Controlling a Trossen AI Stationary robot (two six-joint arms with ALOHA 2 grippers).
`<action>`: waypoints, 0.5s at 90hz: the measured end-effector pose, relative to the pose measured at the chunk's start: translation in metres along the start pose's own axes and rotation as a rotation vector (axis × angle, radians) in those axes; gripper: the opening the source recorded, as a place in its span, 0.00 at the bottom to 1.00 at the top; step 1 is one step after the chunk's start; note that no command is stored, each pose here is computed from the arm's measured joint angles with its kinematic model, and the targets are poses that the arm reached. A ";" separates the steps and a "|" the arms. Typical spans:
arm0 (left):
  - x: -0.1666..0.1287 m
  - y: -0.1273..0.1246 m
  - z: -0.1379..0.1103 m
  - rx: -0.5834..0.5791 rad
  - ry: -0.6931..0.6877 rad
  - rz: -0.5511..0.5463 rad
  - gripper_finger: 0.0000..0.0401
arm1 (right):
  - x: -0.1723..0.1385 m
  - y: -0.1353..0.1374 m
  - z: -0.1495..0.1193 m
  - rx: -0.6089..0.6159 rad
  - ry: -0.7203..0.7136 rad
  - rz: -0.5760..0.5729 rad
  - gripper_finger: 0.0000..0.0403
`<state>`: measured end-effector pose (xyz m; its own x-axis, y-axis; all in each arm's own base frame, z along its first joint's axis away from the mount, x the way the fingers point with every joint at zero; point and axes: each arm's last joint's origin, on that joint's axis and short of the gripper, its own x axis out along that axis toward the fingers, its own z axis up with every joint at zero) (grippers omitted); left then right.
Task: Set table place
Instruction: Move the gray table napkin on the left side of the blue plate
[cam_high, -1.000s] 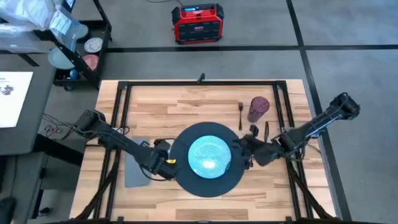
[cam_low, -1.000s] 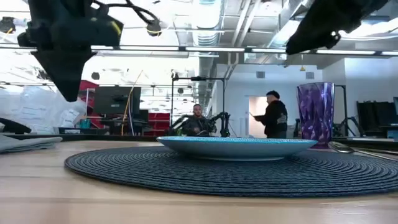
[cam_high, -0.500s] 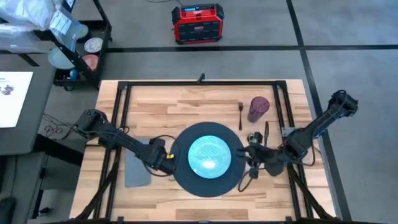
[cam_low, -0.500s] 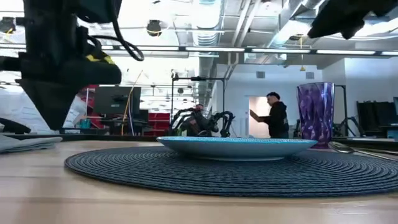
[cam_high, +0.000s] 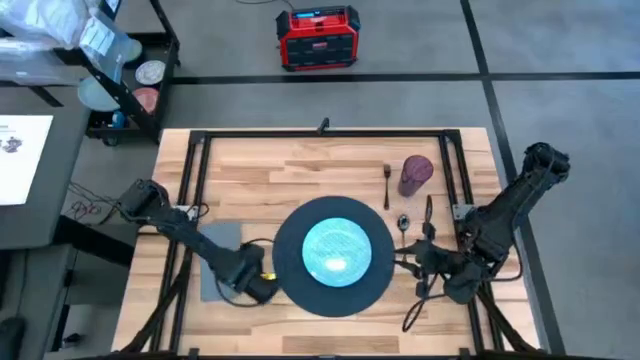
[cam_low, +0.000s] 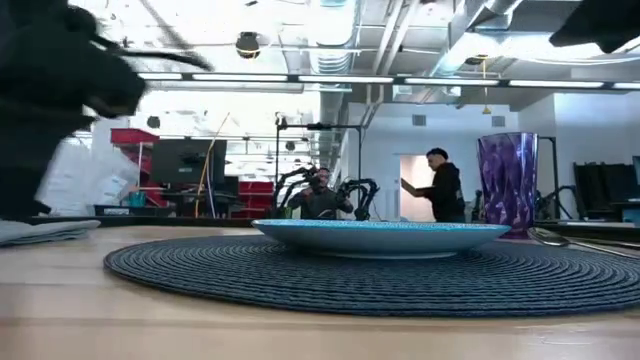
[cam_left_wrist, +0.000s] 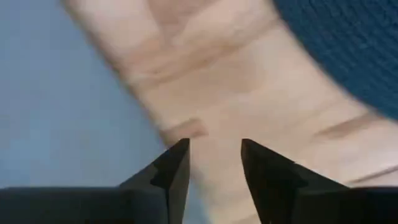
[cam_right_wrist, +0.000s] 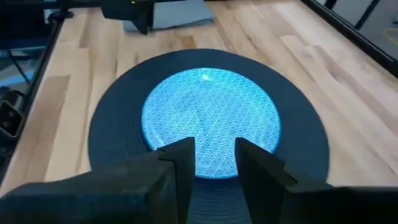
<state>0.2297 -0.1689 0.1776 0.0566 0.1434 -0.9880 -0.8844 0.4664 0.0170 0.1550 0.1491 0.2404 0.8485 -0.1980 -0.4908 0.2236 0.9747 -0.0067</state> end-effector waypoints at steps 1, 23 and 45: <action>-0.001 -0.001 -0.002 0.004 -0.011 -0.010 0.34 | 0.000 0.000 0.000 0.000 0.000 0.000 0.25; -0.012 0.020 0.007 0.078 -0.297 0.178 0.34 | 0.007 -0.006 0.003 0.009 0.003 -0.047 0.25; 0.001 0.031 0.068 -0.247 -0.242 0.345 0.34 | 0.016 -0.014 0.008 0.031 0.007 -0.100 0.25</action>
<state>0.2341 -0.0950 0.1879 -0.1788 0.4661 -0.8665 -0.9523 0.1393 0.2715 0.1691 0.1311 0.2397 0.8175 -0.2936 -0.4955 0.3223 0.9462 -0.0288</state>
